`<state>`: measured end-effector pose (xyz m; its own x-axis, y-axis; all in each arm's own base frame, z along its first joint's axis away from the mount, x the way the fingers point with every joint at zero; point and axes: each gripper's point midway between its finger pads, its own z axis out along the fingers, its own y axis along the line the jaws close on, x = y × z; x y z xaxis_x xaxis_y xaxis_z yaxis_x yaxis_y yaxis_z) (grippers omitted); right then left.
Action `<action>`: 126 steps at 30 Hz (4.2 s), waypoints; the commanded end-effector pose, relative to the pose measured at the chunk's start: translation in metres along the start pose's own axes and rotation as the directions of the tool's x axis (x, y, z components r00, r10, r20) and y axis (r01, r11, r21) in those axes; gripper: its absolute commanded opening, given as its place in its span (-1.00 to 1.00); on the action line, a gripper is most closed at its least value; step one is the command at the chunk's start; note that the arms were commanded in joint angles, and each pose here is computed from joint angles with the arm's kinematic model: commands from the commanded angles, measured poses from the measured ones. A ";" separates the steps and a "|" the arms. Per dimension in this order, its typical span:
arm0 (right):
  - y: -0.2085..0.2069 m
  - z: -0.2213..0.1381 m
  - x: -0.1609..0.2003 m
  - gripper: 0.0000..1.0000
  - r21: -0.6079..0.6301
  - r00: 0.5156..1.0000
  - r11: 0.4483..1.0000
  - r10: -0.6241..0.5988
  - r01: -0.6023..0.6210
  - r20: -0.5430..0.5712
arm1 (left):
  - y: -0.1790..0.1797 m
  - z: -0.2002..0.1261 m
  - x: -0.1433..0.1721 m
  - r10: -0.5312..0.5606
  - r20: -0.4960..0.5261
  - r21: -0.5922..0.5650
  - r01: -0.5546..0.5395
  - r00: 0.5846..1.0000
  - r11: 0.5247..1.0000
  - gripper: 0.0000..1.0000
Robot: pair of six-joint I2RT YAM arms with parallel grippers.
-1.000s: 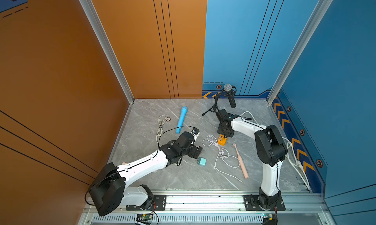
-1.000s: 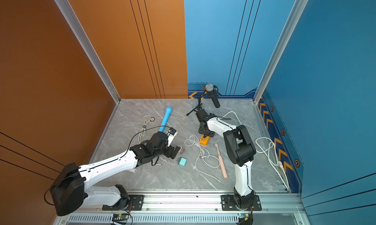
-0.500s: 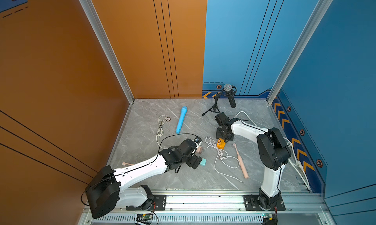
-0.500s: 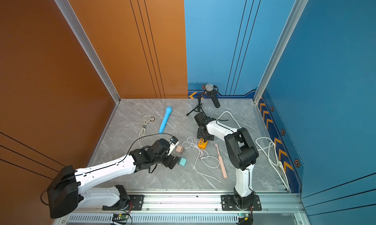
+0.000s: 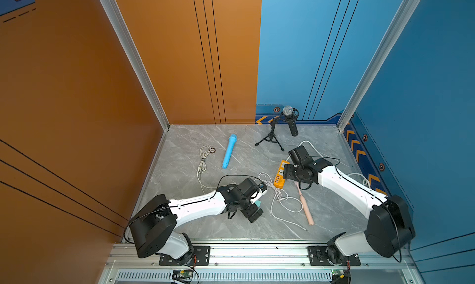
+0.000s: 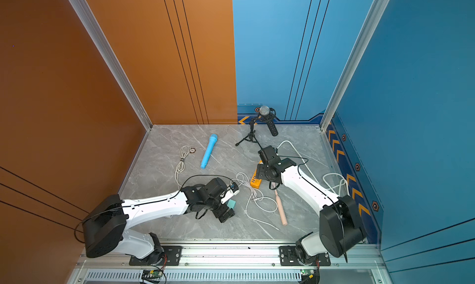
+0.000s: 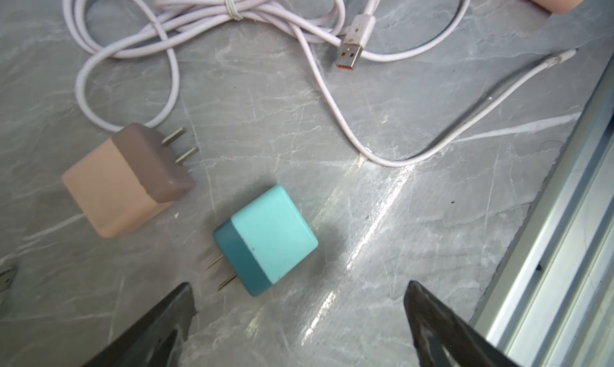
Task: Charge the electric toothbrush
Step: Pick up the plug from the center of the board, then insert the plug into the socket.
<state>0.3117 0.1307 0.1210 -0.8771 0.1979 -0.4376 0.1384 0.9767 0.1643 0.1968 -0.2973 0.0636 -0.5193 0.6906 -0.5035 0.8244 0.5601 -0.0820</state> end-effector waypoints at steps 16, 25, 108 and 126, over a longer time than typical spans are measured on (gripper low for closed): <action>-0.029 -0.013 0.023 0.68 -0.044 0.993 0.993 0.103 -0.106 -0.059 | 0.000 0.030 -0.011 0.057 -0.071 0.122 -0.048 0.996 0.991 0.92; -0.028 -0.009 0.025 0.69 -0.042 0.993 0.994 0.096 -0.099 -0.072 | 0.000 0.028 0.009 0.025 -0.139 0.090 -0.012 0.990 0.996 0.79; 0.104 -0.104 0.041 -0.57 -0.694 0.989 0.715 -0.027 -0.084 -0.147 | -0.015 -0.086 -0.140 0.173 0.531 0.061 -0.241 0.830 0.969 -0.37; -0.002 -0.019 -0.087 -0.75 0.180 0.974 0.970 0.127 -0.161 0.188 | 0.051 -0.066 -0.096 -0.126 0.451 -0.161 0.219 0.884 0.962 0.97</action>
<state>0.3638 0.1363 0.1683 -0.8067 0.3231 -0.4948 0.2582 0.9459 0.1966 0.2652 -0.3169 0.1734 -0.3909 0.3839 -0.8366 0.7326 0.6800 -0.0303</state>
